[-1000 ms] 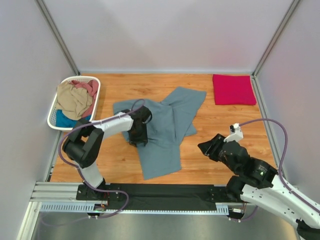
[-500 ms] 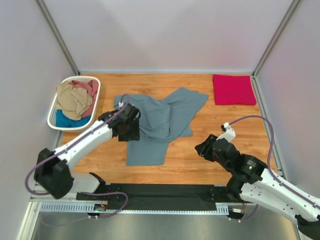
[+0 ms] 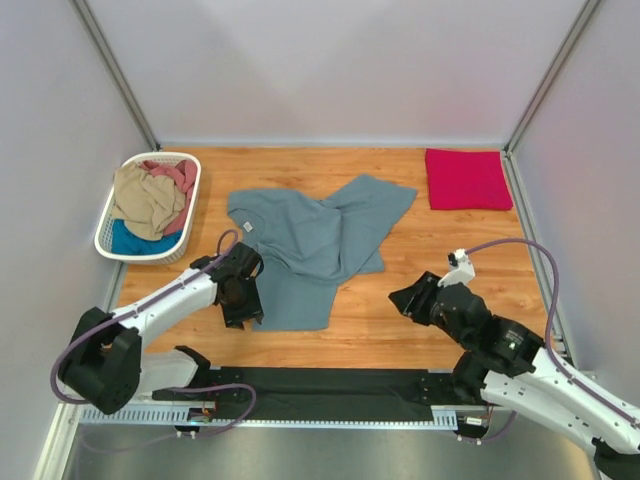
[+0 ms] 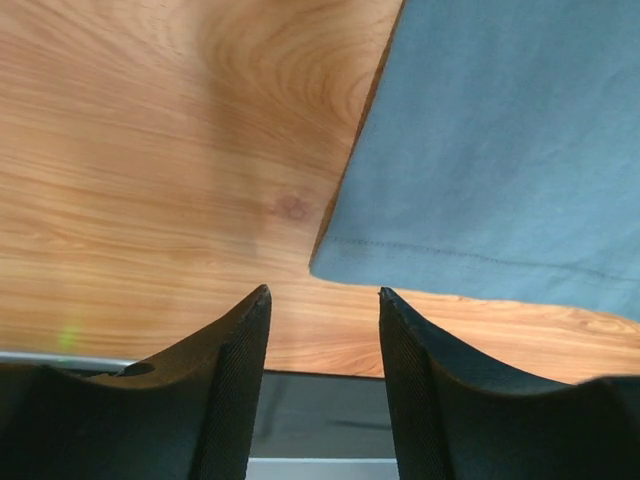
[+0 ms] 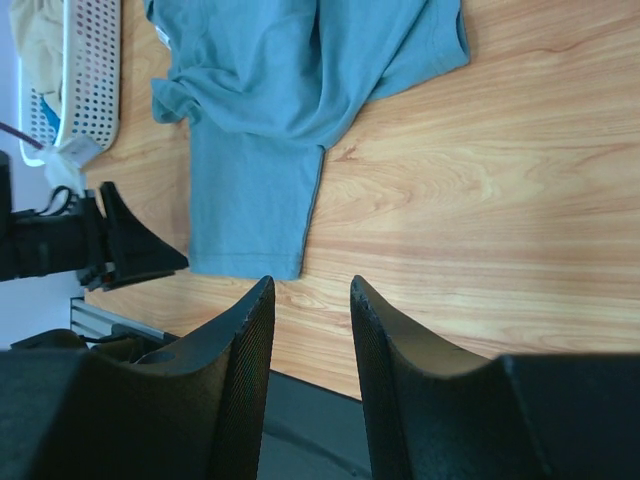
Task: Fold and stack the t-shirts
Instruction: Flatten the tshirt out
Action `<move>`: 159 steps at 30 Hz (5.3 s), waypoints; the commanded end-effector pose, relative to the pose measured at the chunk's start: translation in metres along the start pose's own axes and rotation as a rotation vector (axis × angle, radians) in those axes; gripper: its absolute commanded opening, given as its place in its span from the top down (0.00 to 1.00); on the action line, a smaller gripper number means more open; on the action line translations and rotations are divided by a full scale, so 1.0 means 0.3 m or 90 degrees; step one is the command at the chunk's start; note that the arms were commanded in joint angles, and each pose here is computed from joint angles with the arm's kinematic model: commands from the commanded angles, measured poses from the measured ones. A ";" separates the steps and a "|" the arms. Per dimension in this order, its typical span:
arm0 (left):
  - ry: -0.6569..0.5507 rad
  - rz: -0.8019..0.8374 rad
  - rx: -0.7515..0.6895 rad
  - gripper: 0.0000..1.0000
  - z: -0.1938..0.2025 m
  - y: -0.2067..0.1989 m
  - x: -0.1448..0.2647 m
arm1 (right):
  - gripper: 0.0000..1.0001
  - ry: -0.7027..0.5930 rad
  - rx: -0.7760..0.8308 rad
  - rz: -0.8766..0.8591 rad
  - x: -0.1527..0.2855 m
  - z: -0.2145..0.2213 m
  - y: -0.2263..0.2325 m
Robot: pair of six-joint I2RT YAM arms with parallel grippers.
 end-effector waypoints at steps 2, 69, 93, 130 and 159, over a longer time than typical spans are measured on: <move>0.038 0.024 0.030 0.49 0.005 -0.041 -0.053 | 0.62 -0.015 -0.003 0.003 0.022 0.005 -0.024; -0.366 0.164 -0.047 1.00 -0.140 0.047 0.537 | 0.65 0.097 -0.093 0.492 -0.872 -0.441 -0.588; -0.485 0.274 -0.010 1.00 -0.191 0.013 0.885 | 1.00 -0.129 0.017 0.434 -0.147 -0.920 -0.187; -0.557 0.806 0.159 1.00 -0.726 -0.400 1.487 | 1.00 -0.692 0.095 0.144 0.359 -1.648 0.133; -0.668 0.790 0.031 1.00 0.054 0.148 1.544 | 1.00 -0.473 0.106 0.147 0.773 -0.770 0.219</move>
Point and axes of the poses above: each gripper's point midway between its finger pads, its own x axis back along the fingers, its own y axis along the line the jaws close on, z = x × y, the point moved 9 cm from there along x, back along the fingers, and after that the axes turned 15 degrees about x, right-handed, at the moved point
